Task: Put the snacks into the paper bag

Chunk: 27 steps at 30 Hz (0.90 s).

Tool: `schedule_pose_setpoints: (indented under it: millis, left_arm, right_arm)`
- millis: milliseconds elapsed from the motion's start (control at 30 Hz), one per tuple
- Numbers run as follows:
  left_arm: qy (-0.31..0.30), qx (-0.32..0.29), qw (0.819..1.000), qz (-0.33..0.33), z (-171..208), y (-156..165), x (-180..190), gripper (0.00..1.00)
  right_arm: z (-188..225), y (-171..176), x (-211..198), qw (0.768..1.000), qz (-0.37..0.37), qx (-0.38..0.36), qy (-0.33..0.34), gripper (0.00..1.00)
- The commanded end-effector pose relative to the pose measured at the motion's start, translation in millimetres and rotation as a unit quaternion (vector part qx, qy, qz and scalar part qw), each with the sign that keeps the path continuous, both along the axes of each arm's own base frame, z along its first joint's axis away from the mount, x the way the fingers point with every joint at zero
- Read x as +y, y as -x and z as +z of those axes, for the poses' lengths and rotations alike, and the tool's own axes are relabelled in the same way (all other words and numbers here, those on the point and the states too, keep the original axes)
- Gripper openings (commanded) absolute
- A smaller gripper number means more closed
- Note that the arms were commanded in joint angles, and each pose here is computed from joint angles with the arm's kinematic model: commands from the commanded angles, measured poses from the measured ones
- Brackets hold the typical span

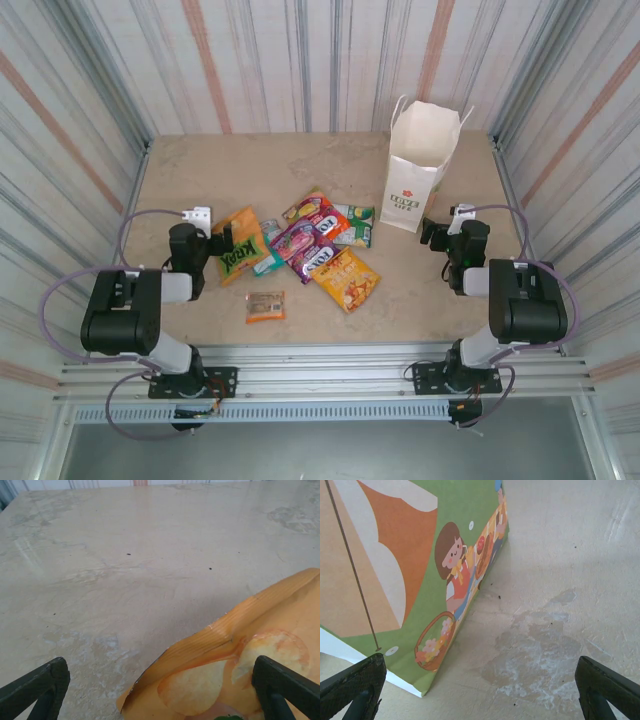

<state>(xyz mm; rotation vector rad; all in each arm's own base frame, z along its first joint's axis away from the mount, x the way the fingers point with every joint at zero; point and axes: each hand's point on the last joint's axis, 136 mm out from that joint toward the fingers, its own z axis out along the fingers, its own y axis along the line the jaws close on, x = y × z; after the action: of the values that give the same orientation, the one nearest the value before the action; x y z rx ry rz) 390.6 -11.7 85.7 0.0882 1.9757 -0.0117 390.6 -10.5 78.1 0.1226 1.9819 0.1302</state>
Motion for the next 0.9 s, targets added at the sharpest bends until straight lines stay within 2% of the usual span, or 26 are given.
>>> schedule_pose_setpoints:
  millis: [0,867]
  left_arm:
    - [0.001,-0.007,0.999,-0.033,6.1,-4.1,-8.1,0.99]
    - [0.01,-0.007,0.999,-0.034,6.5,-3.6,-7.1,0.99]
  right_arm:
    - [4.8,-3.7,-1.3,1.0,0.0,-0.006,0.018,0.99]
    - [4.9,-3.1,-1.6,1.0,0.0,-0.007,0.018,0.99]
